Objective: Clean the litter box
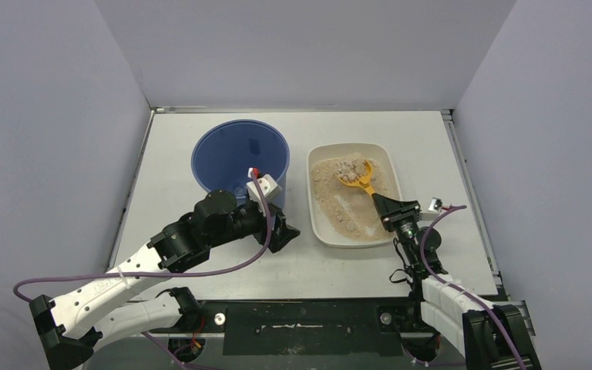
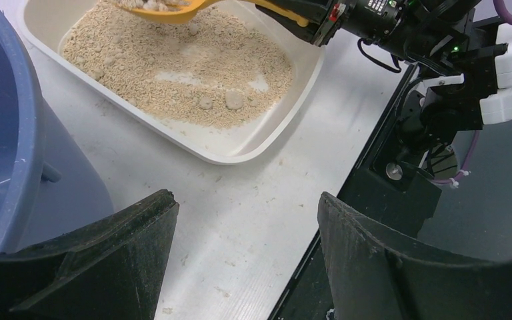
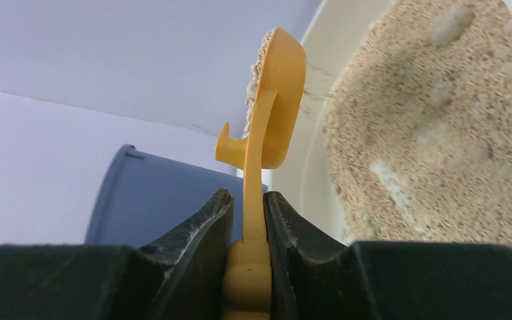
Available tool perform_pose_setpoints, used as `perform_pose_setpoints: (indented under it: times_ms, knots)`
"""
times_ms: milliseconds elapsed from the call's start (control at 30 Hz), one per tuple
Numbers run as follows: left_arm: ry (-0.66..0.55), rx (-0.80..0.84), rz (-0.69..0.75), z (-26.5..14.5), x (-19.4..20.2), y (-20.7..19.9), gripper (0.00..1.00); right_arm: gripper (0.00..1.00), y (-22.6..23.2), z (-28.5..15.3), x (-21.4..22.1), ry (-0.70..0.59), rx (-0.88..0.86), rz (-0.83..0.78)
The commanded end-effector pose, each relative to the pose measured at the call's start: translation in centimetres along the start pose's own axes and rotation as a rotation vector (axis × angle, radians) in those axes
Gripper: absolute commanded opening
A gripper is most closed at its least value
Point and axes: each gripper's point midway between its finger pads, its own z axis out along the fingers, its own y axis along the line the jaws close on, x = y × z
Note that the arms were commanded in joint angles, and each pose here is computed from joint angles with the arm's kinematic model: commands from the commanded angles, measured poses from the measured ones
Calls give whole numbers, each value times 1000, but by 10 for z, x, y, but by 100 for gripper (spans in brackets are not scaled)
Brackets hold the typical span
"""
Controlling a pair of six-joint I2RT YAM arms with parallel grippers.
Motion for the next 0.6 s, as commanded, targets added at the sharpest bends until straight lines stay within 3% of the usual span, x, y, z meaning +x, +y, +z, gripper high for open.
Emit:
perform_pose_setpoints:
  times_ms: [0, 300, 400, 567]
  knots:
    - [-83, 40, 31, -4, -22, -8, 74, 0, 39, -15, -11, -34, -192, 56]
    - [-97, 40, 35, -7, -24, -8, 74, 0, 62, -29, -4, 22, -298, 123]
    - [-100, 34, 37, -7, -25, -7, 74, 0, 50, -34, -12, -24, -271, 179]
    - [-102, 32, 38, -7, -25, -7, 73, 0, 68, -37, -12, 3, -318, 146]
